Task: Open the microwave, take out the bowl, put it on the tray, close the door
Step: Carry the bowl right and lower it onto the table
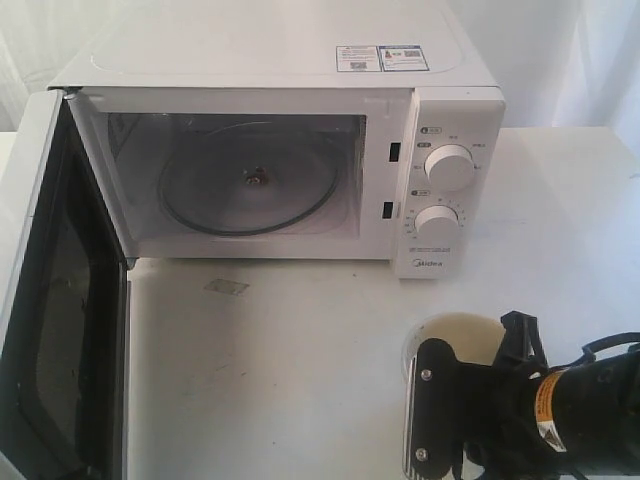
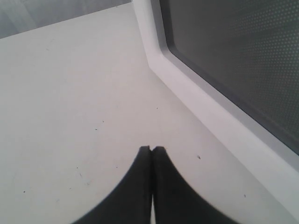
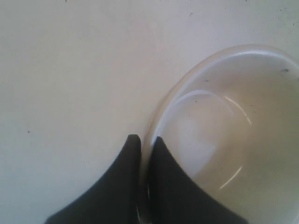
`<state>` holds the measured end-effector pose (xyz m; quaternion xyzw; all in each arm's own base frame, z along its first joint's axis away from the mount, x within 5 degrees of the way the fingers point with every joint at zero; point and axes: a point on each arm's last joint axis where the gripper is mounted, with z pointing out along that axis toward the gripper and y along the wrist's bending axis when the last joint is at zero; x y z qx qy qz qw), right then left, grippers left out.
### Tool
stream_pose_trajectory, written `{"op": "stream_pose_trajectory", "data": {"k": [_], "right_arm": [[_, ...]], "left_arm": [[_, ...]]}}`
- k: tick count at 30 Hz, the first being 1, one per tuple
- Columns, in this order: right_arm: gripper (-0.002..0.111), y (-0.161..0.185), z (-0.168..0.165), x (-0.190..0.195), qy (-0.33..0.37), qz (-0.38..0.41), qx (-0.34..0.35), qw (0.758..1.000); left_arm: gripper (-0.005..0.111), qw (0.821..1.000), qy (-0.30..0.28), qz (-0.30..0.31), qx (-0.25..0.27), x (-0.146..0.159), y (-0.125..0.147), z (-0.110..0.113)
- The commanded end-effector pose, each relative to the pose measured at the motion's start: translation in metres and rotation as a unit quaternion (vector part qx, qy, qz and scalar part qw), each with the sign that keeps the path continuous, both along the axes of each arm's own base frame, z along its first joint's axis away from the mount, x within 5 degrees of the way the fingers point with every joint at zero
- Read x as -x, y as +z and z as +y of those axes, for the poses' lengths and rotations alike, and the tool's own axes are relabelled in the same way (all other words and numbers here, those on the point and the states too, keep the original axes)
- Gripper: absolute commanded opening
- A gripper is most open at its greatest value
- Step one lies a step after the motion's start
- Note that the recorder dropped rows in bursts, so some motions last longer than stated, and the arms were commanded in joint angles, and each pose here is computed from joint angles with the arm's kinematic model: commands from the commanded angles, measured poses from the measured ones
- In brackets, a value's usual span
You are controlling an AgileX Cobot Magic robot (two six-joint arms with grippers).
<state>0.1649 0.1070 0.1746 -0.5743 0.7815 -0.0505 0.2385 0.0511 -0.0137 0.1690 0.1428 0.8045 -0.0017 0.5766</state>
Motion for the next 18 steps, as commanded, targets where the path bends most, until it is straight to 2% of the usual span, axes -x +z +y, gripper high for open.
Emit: {"op": "stream_pose_trajectory", "data": {"k": [1, 16, 18], "right_arm": [[0.0, -0.0024, -0.0001, -0.0008, 0.008, -0.001, 0.007, 1.0], [0.0, -0.0065, -0.0037, -0.0049, -0.005, 0.006, 0.011, 1.0], [0.003, -0.0067, -0.0034, -0.0051, -0.004, 0.005, 0.01, 1.0]], "left_arm": [[0.0, 1.0, 0.001, 0.001, 0.008, 0.0002, -0.0009, -0.0003], [0.0, 1.0, 0.001, 0.001, 0.008, 0.0002, -0.0009, -0.0003], [0.0, 1.0, 0.001, 0.001, 0.008, 0.0002, -0.0009, -0.0003]]}}
